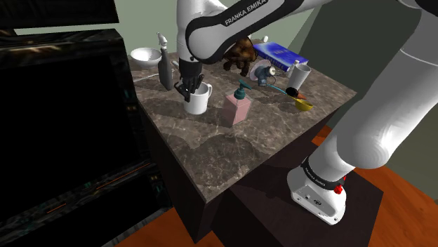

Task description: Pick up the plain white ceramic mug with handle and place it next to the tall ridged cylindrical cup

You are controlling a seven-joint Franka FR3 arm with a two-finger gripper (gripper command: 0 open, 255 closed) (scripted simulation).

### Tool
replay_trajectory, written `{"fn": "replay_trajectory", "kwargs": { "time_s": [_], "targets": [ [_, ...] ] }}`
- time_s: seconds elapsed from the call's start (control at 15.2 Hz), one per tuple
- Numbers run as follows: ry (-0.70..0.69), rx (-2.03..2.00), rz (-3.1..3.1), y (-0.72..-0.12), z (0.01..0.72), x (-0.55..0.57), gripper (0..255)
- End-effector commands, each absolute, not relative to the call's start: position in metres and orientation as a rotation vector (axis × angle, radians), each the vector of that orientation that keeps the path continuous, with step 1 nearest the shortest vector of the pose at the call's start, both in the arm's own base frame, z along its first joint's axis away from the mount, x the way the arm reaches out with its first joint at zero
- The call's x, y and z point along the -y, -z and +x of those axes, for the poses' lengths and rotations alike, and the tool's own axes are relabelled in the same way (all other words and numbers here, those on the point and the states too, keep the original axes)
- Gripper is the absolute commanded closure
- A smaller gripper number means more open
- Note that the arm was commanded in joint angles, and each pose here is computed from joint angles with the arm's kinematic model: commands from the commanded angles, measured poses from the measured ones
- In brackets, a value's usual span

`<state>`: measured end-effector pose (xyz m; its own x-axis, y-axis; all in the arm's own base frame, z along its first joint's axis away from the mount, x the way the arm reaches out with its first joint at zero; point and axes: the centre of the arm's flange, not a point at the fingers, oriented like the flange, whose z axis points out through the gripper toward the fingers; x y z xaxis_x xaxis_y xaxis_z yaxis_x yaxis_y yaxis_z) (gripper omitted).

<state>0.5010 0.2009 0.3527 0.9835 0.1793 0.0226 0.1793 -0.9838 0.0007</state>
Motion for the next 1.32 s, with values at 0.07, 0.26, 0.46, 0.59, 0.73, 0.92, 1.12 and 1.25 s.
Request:
{"fn": "replay_trajectory", "kwargs": {
  "time_s": [0.07, 0.26, 0.46, 0.59, 0.73, 0.92, 1.12, 1.25],
  "targets": [
    [0.036, 0.283, -3.127, -0.369, 0.502, -0.201, 255],
    [0.036, 0.283, -3.127, -0.385, 0.502, -0.201, 255],
    [0.036, 0.283, -3.127, -0.400, 0.502, -0.201, 255],
    [0.036, 0.283, -3.127, -0.411, 0.502, -0.201, 255],
    [0.036, 0.283, -3.127, -0.422, 0.502, -0.201, 255],
    [0.036, 0.283, -3.127, -0.437, 0.502, -0.201, 255],
    [0.036, 0.283, -3.127, -0.453, 0.502, -0.201, 255],
    [0.036, 0.283, -3.127, -0.464, 0.502, -0.201, 255]
  ]
}}
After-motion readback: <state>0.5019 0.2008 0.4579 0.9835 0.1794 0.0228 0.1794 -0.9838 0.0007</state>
